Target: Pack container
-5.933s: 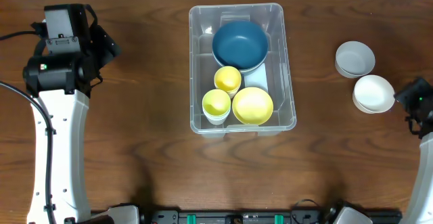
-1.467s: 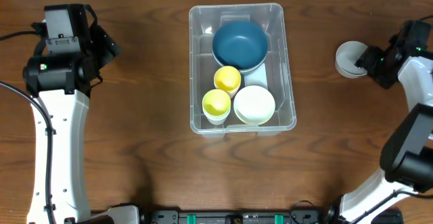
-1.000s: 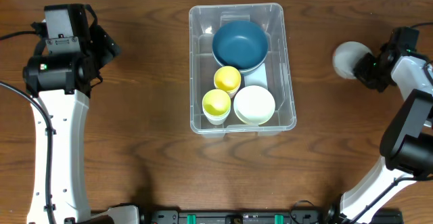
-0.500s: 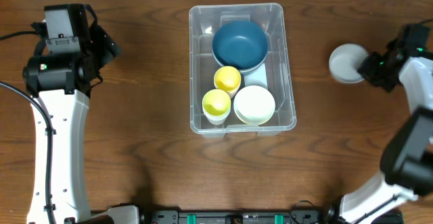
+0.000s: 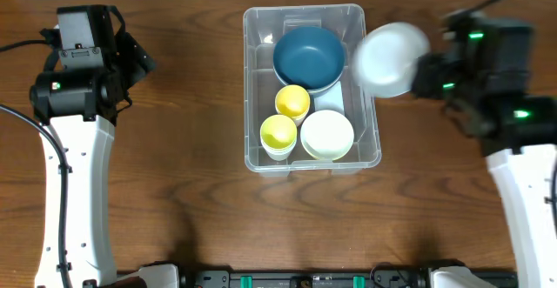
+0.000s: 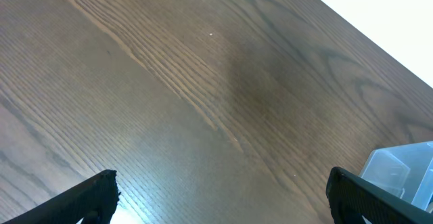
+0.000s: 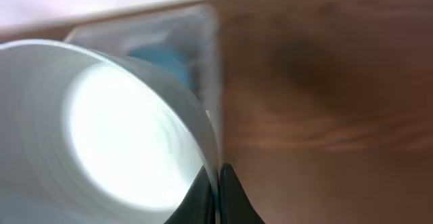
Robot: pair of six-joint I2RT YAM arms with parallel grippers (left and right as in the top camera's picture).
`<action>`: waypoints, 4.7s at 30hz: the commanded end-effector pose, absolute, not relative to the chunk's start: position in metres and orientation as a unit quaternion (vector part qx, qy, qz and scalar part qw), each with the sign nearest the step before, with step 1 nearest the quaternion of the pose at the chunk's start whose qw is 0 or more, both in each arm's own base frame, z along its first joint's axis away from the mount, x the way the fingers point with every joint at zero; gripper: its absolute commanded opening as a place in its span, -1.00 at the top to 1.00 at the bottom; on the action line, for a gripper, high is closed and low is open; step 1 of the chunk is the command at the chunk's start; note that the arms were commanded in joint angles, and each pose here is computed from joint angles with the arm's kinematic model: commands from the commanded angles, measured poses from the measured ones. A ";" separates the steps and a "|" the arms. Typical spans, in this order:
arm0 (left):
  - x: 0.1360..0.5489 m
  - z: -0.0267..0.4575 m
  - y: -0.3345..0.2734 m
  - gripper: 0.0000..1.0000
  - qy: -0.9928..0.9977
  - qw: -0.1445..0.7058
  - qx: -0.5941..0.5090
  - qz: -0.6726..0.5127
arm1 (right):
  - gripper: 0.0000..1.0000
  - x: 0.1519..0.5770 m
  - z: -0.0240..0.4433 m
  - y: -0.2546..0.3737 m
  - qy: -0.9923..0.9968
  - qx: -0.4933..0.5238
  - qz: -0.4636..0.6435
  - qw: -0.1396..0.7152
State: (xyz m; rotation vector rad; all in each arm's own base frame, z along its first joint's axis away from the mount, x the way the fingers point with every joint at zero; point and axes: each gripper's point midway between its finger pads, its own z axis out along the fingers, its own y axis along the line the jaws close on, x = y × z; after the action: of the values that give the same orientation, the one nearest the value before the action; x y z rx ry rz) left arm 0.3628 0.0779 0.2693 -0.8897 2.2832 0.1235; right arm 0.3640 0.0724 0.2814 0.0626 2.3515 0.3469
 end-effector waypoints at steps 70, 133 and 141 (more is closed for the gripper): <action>0.363 0.276 0.080 -0.96 0.873 0.344 -0.341 0.052 | -0.98 0.357 0.272 0.038 0.924 0.101 0.024 0.368; 0.363 0.276 0.080 -0.96 0.873 0.344 -0.341 0.052 | -0.98 0.198 0.342 -0.009 0.552 0.045 0.003 0.833; 0.363 0.276 0.080 -0.96 0.873 0.344 -0.341 0.052 | -0.98 0.223 0.288 0.003 0.584 0.006 0.017 0.812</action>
State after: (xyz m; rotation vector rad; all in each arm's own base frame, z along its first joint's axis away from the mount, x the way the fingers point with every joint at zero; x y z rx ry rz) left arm 0.3628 0.0779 0.2693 -0.8897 2.2832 0.1235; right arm 0.2186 -0.0039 0.3015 0.0640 1.2274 0.0243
